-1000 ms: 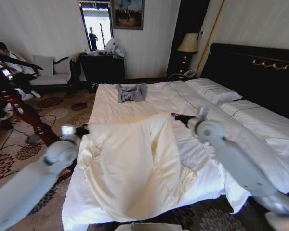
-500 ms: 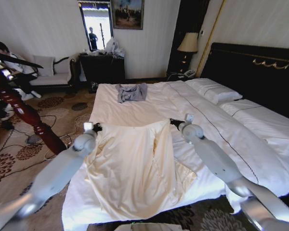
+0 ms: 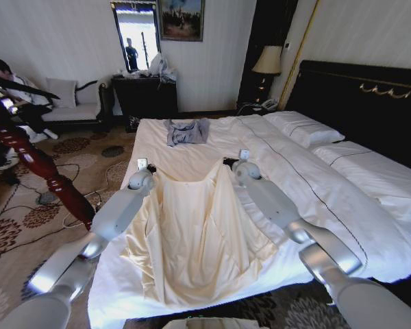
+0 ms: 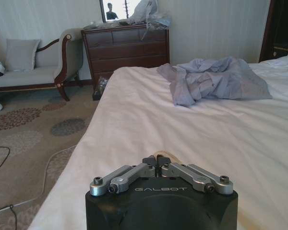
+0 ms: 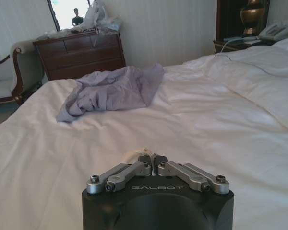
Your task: Pick up the clothes from the bed and hang them on the clothes hanger.
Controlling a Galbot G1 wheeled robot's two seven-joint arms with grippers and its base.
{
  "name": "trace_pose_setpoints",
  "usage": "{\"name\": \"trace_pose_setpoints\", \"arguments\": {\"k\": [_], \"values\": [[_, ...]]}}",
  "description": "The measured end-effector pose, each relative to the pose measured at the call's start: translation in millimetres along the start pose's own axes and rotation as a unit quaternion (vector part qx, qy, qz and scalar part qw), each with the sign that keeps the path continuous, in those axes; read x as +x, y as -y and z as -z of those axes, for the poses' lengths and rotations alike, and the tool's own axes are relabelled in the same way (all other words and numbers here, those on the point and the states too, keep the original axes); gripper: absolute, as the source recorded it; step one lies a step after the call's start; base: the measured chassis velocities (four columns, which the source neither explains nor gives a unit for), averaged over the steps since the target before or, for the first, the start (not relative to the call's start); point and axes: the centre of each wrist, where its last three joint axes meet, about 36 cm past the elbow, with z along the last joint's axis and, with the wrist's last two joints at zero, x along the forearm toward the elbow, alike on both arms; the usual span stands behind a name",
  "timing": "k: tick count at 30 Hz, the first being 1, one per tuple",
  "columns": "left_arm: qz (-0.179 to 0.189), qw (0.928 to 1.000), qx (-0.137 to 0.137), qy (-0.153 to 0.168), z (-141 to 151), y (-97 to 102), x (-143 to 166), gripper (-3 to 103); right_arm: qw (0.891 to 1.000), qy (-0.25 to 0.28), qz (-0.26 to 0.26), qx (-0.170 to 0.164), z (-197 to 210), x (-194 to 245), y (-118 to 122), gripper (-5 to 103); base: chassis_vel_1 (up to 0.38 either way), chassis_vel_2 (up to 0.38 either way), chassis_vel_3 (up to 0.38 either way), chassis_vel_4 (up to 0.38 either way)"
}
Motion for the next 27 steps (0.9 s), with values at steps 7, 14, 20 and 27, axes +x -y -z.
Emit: {"name": "trace_pose_setpoints", "arguments": {"k": [7,14,20,27], "values": [[-0.002,0.9999,-0.005,-0.014,-15,21.9,-10,1,1.000,-0.018,-0.014,0.016,-30,-7,6,2,0.000,0.000,0.000,0.000],[-0.001,0.9996,0.001,-0.028,-22,35.4,-18,1,1.000,-0.021,-0.015,0.011,-37,-18,0,2,0.000,0.000,0.000,0.000],[-0.014,0.9989,-0.007,-0.045,-21,20.0,-6,13,0.999,-0.038,0.001,0.019,-39,-8,6,3,0.000,0.000,0.000,0.000],[-0.030,0.9976,-0.032,-0.054,-34,-10.8,26,40,0.998,-0.052,0.011,0.037,-49,13,27,30,0.000,0.000,0.000,0.000]]}}
